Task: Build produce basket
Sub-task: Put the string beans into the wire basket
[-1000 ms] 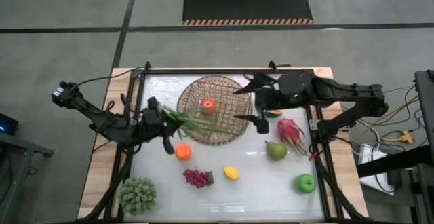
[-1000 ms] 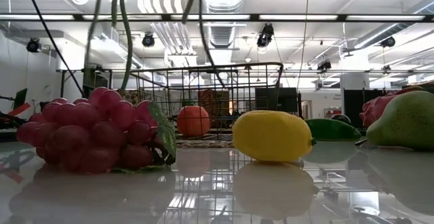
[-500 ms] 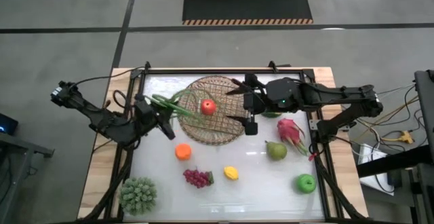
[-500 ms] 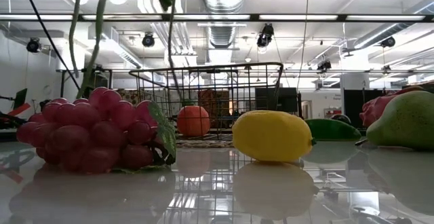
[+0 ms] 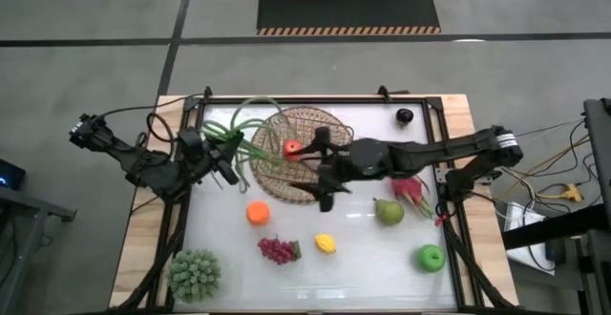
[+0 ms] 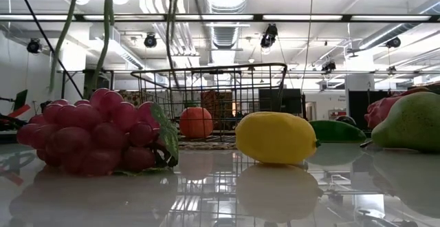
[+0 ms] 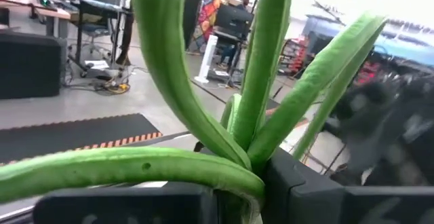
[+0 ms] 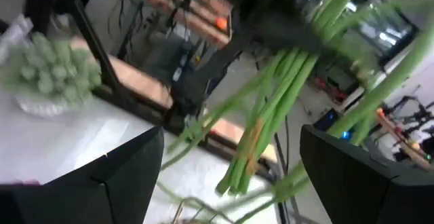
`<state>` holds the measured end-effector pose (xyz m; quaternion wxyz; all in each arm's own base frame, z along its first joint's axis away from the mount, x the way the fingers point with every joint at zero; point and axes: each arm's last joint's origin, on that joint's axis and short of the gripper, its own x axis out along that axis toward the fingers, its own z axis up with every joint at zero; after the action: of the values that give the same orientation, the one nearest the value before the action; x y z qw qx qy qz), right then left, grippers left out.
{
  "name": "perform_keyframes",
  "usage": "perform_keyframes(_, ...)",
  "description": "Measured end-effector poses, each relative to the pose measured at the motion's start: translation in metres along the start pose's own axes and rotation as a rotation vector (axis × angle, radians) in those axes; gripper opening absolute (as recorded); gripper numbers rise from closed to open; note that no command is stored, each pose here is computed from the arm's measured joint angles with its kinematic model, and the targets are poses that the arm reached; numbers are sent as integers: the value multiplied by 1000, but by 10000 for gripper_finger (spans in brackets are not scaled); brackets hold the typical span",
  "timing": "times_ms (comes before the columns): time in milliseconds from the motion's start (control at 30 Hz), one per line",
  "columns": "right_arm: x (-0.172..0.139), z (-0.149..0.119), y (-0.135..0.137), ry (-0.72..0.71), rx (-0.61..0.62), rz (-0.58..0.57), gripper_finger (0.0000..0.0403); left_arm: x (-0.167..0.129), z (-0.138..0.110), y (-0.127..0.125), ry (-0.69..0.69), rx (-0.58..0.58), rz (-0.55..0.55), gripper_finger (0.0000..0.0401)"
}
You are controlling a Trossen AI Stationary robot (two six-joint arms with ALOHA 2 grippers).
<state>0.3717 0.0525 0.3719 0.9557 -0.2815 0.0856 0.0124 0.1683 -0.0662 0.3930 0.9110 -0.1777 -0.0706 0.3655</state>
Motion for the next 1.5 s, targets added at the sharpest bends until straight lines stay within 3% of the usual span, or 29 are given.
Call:
perform_keyframes(333, 45, -29, 6, 18, 23, -124, 326, 1, -4, -10, 40, -23, -121, 33)
perform_keyframes(733, 51, -34, 11, 30, 82, -126, 315, 1, 1, -17, 32, -25, -228, 33)
perform_keyframes(867, 51, -34, 10, 28, 94, -127, 253, 1, 0, -17, 35, -22, -233, 33)
perform_keyframes(1133, 48, -31, 11, 24, 95, -108, 36, 1, -1, -17, 47, -6, -250, 36)
perform_keyframes(1300, 34, -17, 17, 14, 113, -56, 26, 1, -1, -17, 46, 48, -260, 67)
perform_keyframes(1500, 12, -4, 15, 32, 156, -21, 24, -1, -5, -13, 93, 118, -308, 139)
